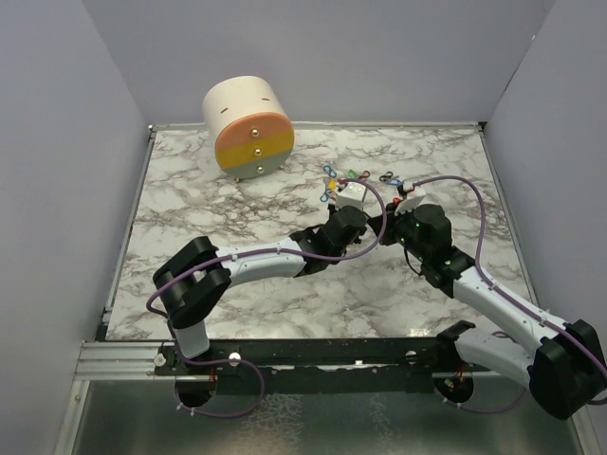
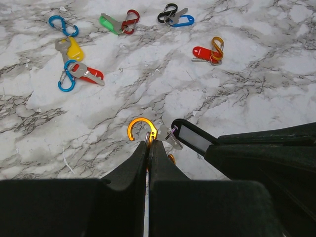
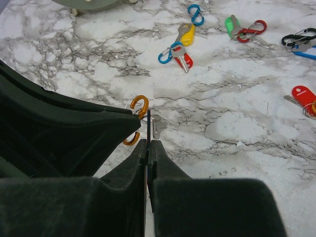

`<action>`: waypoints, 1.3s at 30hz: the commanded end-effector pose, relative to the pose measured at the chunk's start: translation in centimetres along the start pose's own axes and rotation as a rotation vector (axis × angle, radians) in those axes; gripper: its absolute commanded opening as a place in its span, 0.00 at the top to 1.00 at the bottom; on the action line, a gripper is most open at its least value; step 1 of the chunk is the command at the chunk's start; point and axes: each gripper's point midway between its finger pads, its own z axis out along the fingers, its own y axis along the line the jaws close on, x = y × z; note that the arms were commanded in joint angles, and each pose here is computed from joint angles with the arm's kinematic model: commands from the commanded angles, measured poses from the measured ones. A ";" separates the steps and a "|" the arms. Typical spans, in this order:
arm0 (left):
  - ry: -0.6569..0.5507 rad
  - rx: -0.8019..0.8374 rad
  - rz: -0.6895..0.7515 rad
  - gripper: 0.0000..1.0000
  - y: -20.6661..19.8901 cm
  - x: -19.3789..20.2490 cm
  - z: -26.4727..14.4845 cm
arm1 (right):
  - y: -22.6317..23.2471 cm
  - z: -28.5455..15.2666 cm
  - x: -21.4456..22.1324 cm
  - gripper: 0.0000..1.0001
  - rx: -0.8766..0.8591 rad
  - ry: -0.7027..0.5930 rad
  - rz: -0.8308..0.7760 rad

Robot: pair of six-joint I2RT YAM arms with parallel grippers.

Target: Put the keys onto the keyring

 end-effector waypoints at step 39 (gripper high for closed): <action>-0.082 -0.028 -0.012 1.00 -0.1 -2.3 0.3 | 1.8 -0.7 -1.4 0.99 -0.072 -0.034 -0.030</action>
